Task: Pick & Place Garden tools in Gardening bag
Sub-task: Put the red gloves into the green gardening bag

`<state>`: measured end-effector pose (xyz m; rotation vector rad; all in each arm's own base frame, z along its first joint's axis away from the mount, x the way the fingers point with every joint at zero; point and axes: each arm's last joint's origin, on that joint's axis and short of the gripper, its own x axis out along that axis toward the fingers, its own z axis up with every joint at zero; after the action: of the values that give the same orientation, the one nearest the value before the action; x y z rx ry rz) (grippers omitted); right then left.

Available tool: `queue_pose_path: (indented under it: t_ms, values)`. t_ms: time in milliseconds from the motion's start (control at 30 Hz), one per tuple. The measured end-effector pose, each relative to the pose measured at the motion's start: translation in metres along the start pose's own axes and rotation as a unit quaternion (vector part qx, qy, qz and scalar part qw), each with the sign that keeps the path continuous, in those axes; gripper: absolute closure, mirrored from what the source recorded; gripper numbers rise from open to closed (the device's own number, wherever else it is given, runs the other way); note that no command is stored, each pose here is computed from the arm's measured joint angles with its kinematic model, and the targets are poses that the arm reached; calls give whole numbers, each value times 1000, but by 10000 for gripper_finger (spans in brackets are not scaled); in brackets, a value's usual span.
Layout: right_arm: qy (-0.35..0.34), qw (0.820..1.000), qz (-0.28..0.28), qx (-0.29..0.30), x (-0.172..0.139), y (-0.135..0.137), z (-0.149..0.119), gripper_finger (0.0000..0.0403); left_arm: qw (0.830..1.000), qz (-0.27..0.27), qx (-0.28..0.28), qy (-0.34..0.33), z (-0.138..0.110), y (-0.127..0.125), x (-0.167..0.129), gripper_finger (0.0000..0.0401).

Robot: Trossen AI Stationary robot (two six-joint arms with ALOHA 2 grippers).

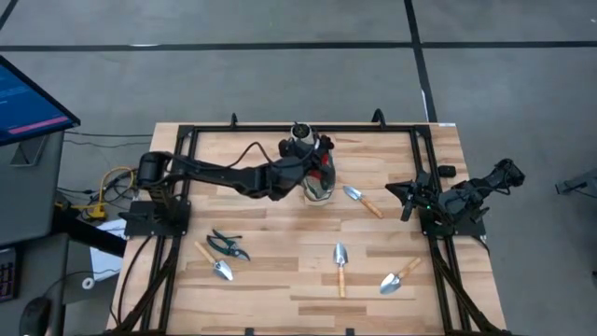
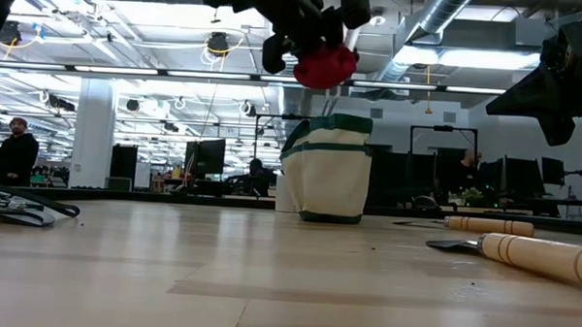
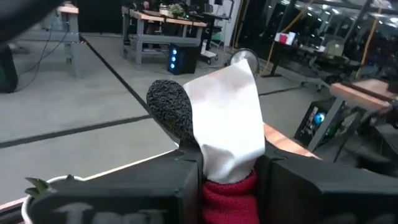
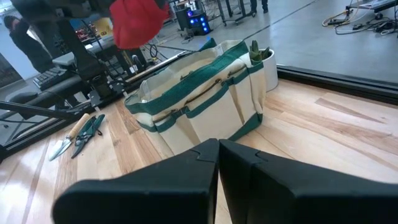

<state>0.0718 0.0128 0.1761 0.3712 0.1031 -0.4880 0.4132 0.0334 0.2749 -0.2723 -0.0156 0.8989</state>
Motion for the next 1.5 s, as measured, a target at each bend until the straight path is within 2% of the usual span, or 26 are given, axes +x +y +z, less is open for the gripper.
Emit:
queue_pose_path:
  t_ms: [500, 967, 1233, 1500]
  values:
    - [0, 1000, 0, 0, 0, 0, 0, 397, 999, -26, -47, 3, 4, 8, 13, 353]
    - [0, 1000, 0, 0, 0, 0, 0, 397, 998, -51, -46, 16, 2, 10, 19, 355]
    - [0, 1000, 0, 0, 0, 0, 0, 397, 998, -49, -28, 36, -21, 9, 28, 355]
    - [0, 1000, 0, 0, 0, 0, 0, 397, 998, -48, -27, 34, -21, 9, 28, 324]
